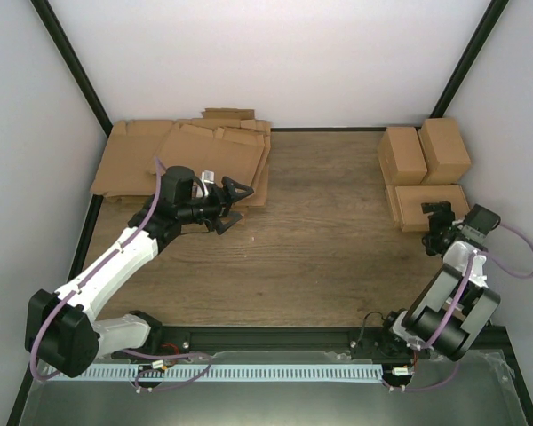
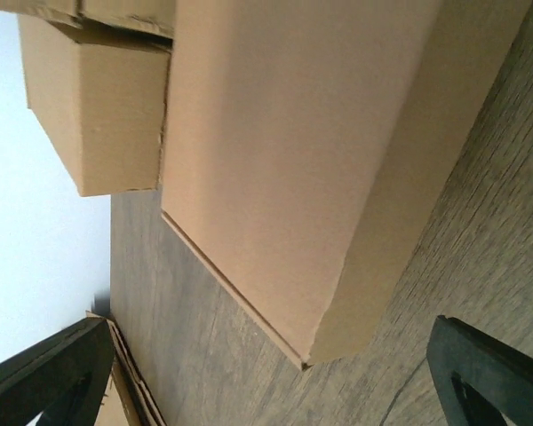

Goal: Fold the paper box

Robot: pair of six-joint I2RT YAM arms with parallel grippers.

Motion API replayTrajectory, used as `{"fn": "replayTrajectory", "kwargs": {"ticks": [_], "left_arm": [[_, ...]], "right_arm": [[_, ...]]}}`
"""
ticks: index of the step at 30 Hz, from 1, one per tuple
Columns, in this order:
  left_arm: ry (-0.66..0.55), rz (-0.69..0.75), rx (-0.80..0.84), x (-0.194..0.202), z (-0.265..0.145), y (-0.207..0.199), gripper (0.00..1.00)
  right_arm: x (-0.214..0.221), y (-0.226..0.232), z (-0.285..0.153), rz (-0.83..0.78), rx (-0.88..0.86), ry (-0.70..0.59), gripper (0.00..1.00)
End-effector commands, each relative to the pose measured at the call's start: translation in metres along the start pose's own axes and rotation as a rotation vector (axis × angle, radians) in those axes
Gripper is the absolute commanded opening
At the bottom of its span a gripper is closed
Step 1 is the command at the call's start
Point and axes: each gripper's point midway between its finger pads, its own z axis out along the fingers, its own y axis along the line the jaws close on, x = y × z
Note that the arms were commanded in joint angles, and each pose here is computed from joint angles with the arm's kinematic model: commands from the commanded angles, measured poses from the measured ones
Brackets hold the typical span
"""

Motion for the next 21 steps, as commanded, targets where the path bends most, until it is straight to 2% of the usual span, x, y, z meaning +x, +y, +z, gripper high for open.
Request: {"fn": "replayTrajectory", "kwargs": {"ticks": [1, 4, 7, 9, 10, 11, 12, 13, 16, 21], "left_arm": [[-0.007, 0.018, -0.015, -0.003, 0.001, 0.006, 0.96], [0.0, 0.018, -0.018, -0.003, 0.003, 0.007, 0.96], [0.002, 0.021, -0.02, -0.003, 0.005, 0.008, 0.96], [0.0, 0.023, -0.022, -0.004, 0.005, 0.009, 0.96], [-0.003, 0.024, -0.022, -0.005, 0.005, 0.009, 0.96], [-0.004, 0.026, -0.022, -0.005, 0.005, 0.008, 0.96], [-0.006, 0.025, -0.023, -0.005, 0.005, 0.009, 0.96], [-0.008, 0.026, -0.024, -0.005, 0.005, 0.009, 0.96], [-0.017, 0.03, -0.029, -0.006, 0.004, 0.011, 0.96], [-0.022, 0.024, -0.044, -0.008, 0.007, 0.017, 0.96]], "right_arm": [[-0.014, 0.017, -0.021, -0.06, 0.026, -0.079, 1.0], [-0.016, 0.012, -0.026, -0.044, 0.065, -0.109, 0.99], [-0.015, 0.002, -0.029, -0.021, 0.097, -0.135, 0.87], [-0.015, -0.004, -0.028, -0.011, 0.111, -0.147, 0.69], [-0.015, -0.007, -0.028, 0.0, 0.125, -0.149, 0.57], [-0.016, -0.012, -0.027, 0.015, 0.145, -0.151, 0.4], [-0.016, -0.017, -0.026, 0.028, 0.169, -0.153, 0.17], [-0.016, -0.021, -0.026, 0.038, 0.188, -0.155, 0.03], [-0.015, -0.029, -0.022, 0.05, 0.197, -0.163, 0.01], [-0.004, -0.039, 0.003, 0.06, 0.251, -0.096, 0.01]]}}
